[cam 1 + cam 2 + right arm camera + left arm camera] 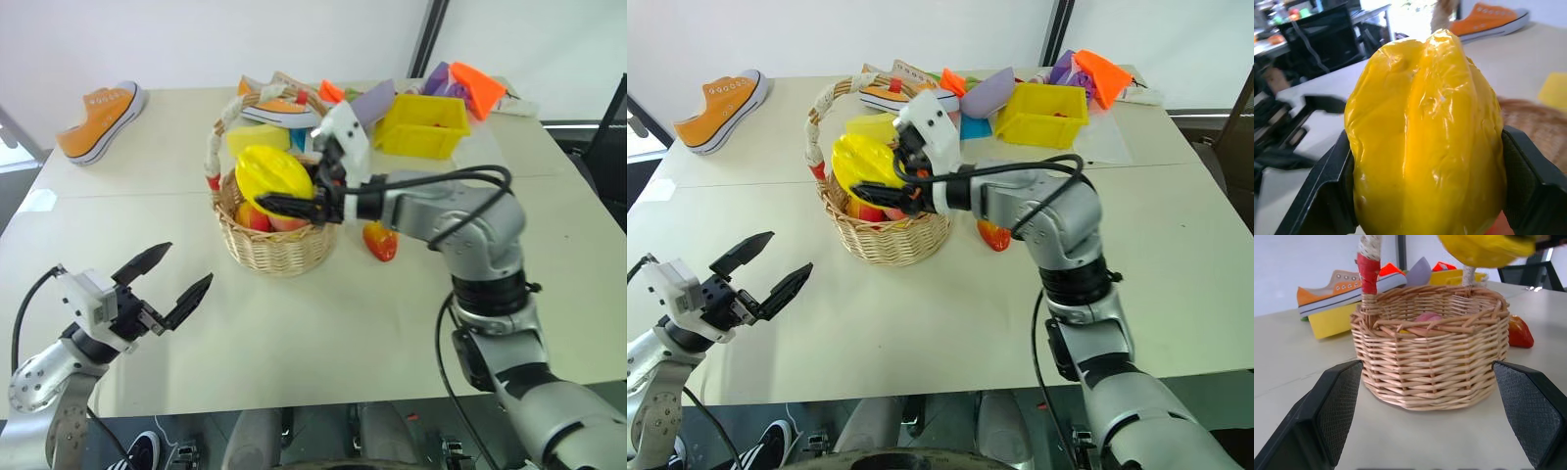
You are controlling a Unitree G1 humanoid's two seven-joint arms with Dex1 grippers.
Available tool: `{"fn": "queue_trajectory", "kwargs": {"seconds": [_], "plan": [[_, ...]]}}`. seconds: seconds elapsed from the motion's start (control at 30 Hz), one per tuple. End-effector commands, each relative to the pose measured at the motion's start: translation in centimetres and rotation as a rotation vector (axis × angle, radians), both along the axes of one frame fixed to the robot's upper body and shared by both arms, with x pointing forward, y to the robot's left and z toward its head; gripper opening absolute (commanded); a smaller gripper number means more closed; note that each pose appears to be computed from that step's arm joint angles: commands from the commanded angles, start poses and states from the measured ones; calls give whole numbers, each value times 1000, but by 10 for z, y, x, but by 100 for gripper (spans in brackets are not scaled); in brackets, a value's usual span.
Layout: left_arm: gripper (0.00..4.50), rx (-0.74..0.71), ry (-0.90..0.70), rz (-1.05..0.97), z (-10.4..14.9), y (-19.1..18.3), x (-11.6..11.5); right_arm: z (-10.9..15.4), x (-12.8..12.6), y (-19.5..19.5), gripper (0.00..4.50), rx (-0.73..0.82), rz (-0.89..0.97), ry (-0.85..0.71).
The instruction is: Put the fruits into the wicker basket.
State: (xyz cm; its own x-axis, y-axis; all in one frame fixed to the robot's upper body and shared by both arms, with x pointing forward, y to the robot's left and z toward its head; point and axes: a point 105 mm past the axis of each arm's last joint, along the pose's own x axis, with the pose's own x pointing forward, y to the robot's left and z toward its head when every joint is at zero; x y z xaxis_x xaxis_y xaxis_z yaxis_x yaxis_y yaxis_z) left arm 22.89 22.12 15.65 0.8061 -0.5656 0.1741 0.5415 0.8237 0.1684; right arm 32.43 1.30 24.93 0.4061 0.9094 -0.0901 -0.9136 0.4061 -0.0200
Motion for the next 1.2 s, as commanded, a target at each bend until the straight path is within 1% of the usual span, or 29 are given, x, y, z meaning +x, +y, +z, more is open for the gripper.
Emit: {"fn": "queue_trajectory", "kwargs": {"seconds": [0.03, 0.13, 0.17, 0.2, 0.33, 0.5, 0.53, 0.63, 0.67, 0.77, 0.8, 0.87, 0.9, 1.03, 1.1, 1.2], "plan": [[450, 18, -43, -16, 9, -7, -1, 13, 2, 14, 322, 19, 6, -86], [450, 19, -41, -22, 9, -10, -1, 13, 5, 15, 434, 23, 0, -87], [450, 17, -41, -23, 9, -11, 0, 11, 7, 12, 445, 9, -9, -95], [450, 18, -41, -24, 9, -11, 0, 12, 9, 9, 445, -4, -24, -124], [450, 13, -32, -35, 8, -14, -1, 16, 7, -5, 445, 14, -30, -117], [450, 16, -33, -64, 10, -19, 0, 35, -12, -32, 445, 91, 30, -124], [450, 20, -32, -79, 12, -20, 0, 32, -17, -44, 445, 70, 40, -131], [450, 47, -5, -119, 11, -18, -5, 15, -32, -74, 445, -6, 62, -111], [450, 64, 14, -141, 9, -18, -9, 6, -32, -85, 445, -58, 43, -118], [450, 115, 63, -211, 1, -21, -19, -24, -20, -113, 445, -210, -87, -106], [450, 122, 72, -234, 1, -23, -21, -32, -15, -120, 445, -240, -136, -89], [450, 138, 88, -323, 1, -38, -27, -62, 0, -137, 445, -308, -280, -36], [450, 149, 88, -350, 0, -44, -28, -72, 6, -143, 445, -312, -343, -9], [450, 170, 84, -375, 0, -49, -28, -84, 16, -146, 445, -299, -451, 41], [450, 178, 86, -383, -2, -50, -29, -90, 20, -151, 445, -339, -499, 38], [450, 181, 88, -387, -3, -52, -30, -90, 24, -153, 445, -366, -536, 22]]}}
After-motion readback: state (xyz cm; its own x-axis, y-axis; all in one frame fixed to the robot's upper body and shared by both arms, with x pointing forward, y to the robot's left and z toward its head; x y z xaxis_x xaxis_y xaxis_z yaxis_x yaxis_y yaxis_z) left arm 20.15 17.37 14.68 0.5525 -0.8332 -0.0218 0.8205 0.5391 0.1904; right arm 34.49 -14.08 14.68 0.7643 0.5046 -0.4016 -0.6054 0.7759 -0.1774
